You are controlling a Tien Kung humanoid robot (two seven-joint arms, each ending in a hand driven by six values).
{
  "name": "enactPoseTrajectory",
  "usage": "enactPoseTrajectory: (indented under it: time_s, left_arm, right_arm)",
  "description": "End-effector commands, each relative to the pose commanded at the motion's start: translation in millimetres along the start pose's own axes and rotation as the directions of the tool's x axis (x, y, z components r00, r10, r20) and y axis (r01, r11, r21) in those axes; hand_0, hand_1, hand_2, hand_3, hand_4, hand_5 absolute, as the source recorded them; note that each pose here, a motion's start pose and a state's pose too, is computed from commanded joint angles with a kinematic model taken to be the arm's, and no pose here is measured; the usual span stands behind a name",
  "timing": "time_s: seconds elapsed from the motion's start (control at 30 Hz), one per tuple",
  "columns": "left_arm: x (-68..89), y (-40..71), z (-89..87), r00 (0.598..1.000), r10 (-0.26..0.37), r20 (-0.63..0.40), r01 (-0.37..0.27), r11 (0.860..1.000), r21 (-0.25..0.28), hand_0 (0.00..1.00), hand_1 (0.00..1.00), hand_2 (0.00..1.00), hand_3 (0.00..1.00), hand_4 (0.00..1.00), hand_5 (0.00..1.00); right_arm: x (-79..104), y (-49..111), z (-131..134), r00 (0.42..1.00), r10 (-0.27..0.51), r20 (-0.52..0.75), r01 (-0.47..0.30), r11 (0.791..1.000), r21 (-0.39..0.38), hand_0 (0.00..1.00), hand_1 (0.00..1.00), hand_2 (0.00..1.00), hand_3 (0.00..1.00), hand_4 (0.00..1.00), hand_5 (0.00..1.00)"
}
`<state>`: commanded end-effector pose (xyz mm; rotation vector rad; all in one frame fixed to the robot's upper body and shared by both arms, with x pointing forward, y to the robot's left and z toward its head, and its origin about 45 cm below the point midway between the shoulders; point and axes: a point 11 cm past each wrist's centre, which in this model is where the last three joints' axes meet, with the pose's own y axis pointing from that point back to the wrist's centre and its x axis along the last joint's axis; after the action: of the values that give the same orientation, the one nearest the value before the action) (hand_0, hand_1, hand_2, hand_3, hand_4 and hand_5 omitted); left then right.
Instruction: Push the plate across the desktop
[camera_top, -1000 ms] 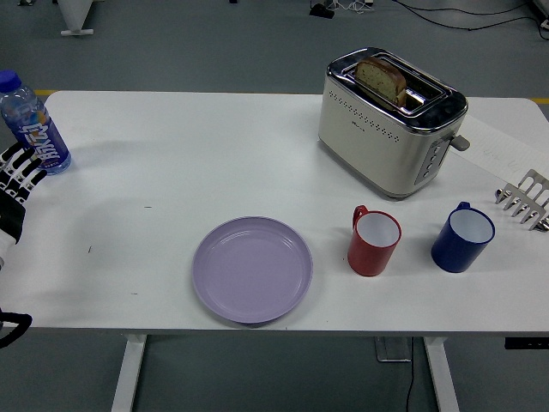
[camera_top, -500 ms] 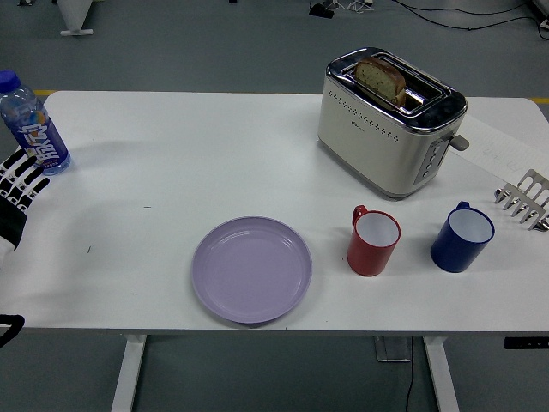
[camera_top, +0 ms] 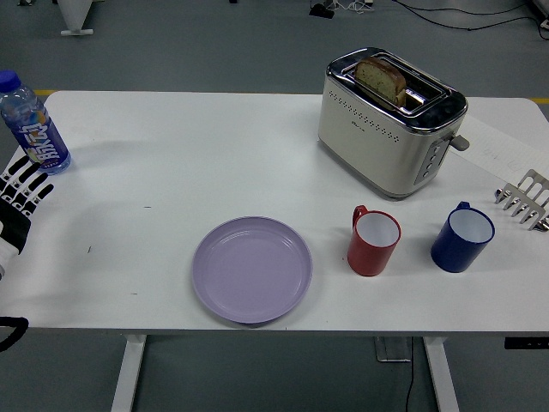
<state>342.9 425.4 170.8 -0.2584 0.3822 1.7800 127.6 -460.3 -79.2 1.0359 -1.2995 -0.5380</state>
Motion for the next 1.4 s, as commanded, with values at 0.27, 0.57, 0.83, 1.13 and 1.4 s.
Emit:
enactPoseTrajectory:
  time_s: [0.27,0.57,0.83,1.13,1.4]
  left_arm:
    - [0.8,1.2,-2.5,1.000,0.004,-0.005,-0.004,1.000,0.004,0.769,0.814,0.817,0.776,0.592,0.998]
    - [1.4,1.9,-4.1,1.000,0.006,-0.010,-0.006,1.000,0.006,0.770,0.814,0.819,0.777,0.599,0.998]
    - [2.1,1.6,-2.1,1.000,0.007,-0.014,-0.007,1.000,-0.003,0.771,0.815,0.819,0.779,0.601,0.998]
    - [8.1,3.4,-0.1,0.999,0.025,-0.022,-0.026,1.000,-0.011,0.771,0.815,0.819,0.780,0.603,0.998]
    - [6.6,2.0,2.2,0.999,0.021,-0.024,-0.022,1.000,-0.018,0.771,0.815,0.819,0.780,0.602,0.998]
  right_arm:
    - [-0.6,-0.1,1.8,1.000,-0.001,-0.001,0.001,1.000,-0.003,0.639,0.614,0.665,0.604,0.193,0.113]
    - [-0.2,0.0,0.8,1.000,0.000,0.001,0.000,1.000,0.000,0.639,0.614,0.665,0.604,0.192,0.111]
    - [0.5,0.1,-1.8,1.000,0.001,0.000,-0.001,1.000,0.005,0.638,0.613,0.664,0.604,0.192,0.110]
    - [1.8,0.2,-5.2,1.000,0.004,0.004,-0.004,1.000,0.009,0.639,0.614,0.664,0.604,0.192,0.111]
    - [2.3,0.3,-7.0,1.000,0.004,0.000,-0.004,1.000,0.011,0.639,0.614,0.664,0.604,0.191,0.109]
